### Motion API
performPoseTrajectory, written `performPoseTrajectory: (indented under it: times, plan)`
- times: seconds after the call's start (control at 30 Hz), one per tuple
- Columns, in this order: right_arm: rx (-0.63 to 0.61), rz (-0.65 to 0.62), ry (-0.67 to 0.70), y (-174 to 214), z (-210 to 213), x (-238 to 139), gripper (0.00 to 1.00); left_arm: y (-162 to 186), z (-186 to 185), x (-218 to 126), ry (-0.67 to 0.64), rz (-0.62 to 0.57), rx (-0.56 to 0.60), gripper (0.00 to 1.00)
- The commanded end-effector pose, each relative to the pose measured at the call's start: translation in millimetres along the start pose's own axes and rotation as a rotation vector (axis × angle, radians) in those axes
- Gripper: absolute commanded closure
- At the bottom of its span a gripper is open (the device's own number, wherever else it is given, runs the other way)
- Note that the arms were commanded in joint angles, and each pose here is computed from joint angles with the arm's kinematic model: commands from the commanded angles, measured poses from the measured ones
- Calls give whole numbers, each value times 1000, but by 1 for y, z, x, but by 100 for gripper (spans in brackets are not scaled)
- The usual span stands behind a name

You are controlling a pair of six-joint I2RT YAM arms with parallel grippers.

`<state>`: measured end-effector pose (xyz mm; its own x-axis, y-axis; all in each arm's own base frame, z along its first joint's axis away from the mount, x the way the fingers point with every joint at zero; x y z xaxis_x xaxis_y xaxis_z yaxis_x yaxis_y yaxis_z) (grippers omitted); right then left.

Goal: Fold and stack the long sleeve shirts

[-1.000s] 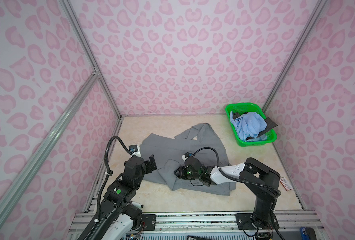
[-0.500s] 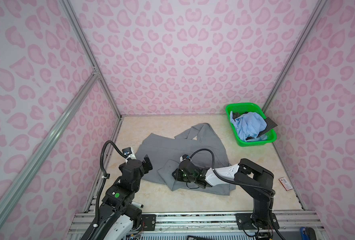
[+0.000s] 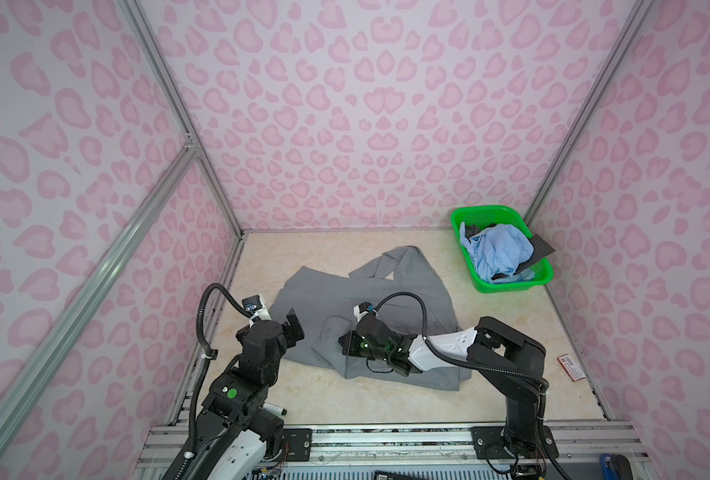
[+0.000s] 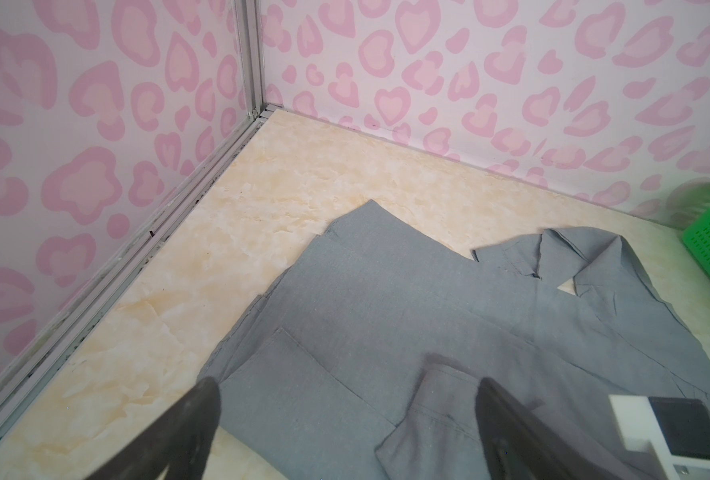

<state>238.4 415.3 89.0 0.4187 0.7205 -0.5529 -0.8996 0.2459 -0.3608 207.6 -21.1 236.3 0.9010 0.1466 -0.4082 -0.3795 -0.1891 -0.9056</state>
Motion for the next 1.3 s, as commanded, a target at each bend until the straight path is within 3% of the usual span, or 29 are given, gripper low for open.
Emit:
performPoseTrajectory:
  times: [0.0,0.27,0.8,0.87,1.1,1.27]
  plan:
    - [-52,-79,-72,-19,27,-8,100,-7,4,-3,-23,-34,-22,3]
    - [-193,-228,-50,-54,80,-13,100,-20,16,-15,-86,-80,-47,3]
    - [-240,-247,-63,-21,107,60,96,-25,27,-22,-142,-117,-60,3]
    - [-238,-224,-75,-10,109,66,92,-26,29,-25,-148,-132,-67,3]
    - [-195,-183,-130,8,108,59,61,-26,32,-28,-150,-165,-75,3]
    - [-140,-199,-161,-10,105,36,53,-23,30,-26,-143,-148,-67,3]
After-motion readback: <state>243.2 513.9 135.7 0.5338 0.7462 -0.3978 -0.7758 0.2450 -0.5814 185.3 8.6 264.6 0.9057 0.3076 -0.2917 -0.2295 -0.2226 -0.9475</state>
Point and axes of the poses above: each gripper's point midway between its finger pads, its own x axis out along the fingers, its own z axis along the line the jaws close on, y = z × x, the point moved 4 cm from there along -x, back along the fingers, and after that the axes turned 4 degrees about x, right-handed, at the moved point
